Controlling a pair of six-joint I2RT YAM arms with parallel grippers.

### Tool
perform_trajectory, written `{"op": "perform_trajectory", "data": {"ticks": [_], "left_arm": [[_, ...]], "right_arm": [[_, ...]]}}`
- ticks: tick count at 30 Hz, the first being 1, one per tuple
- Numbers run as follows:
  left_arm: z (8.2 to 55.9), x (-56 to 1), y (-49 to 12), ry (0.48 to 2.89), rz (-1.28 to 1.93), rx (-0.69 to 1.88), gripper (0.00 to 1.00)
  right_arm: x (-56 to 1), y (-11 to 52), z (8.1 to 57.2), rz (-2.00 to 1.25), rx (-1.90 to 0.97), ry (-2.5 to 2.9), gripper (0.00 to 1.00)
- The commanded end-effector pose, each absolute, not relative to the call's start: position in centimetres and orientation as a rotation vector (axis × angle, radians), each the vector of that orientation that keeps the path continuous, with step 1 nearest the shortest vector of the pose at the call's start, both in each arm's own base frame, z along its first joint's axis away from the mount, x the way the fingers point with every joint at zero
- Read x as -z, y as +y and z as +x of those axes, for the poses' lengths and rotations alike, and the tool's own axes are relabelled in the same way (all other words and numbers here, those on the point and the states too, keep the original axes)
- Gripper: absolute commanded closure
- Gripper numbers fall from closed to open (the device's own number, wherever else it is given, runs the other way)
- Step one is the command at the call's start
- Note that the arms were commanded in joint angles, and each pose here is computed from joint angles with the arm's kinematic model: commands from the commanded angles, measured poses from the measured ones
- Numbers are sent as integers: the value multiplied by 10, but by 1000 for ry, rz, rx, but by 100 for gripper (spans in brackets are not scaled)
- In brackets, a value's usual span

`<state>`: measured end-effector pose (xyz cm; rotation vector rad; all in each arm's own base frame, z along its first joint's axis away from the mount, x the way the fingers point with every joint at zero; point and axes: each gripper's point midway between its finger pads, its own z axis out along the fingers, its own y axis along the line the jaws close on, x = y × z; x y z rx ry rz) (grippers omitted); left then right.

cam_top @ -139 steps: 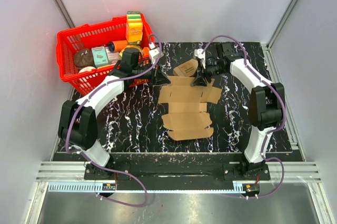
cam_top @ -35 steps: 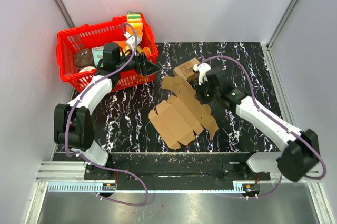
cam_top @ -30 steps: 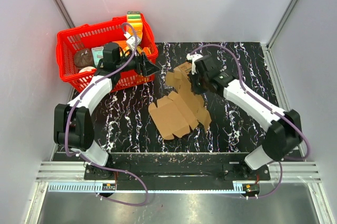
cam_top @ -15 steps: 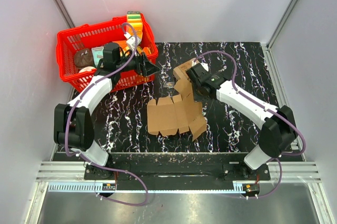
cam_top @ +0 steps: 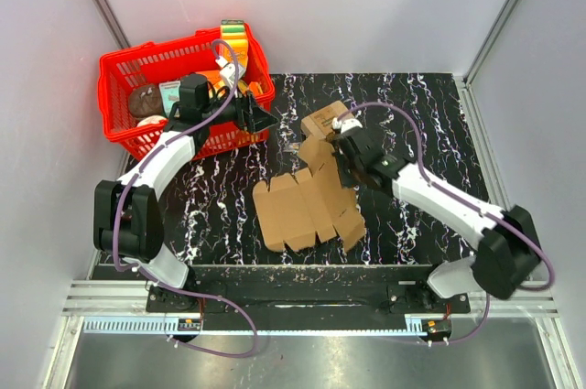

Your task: Fold the paper box

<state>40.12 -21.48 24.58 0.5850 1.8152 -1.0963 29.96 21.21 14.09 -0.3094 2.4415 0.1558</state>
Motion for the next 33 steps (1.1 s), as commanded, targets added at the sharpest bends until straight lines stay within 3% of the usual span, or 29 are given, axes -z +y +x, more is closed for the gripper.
{"op": "perform_trajectory", "data": {"ticks": [1,16,22,33], "left_arm": [[406,-269,-215,1736,632,1089,23],[408,-265,-213,1756,630,1067,23],[411,-267,-209,1753,601,1027,24],[415,-268,-205,1761,570,1011,24]], "right_arm": [[-175,245,292,-604,-431,2110,100],[-189,244,297,-817,-362,1908,100],[-210,233,317,-578,-306,1905,100],[-178,243,300,-725,-359,2029,100]]}}
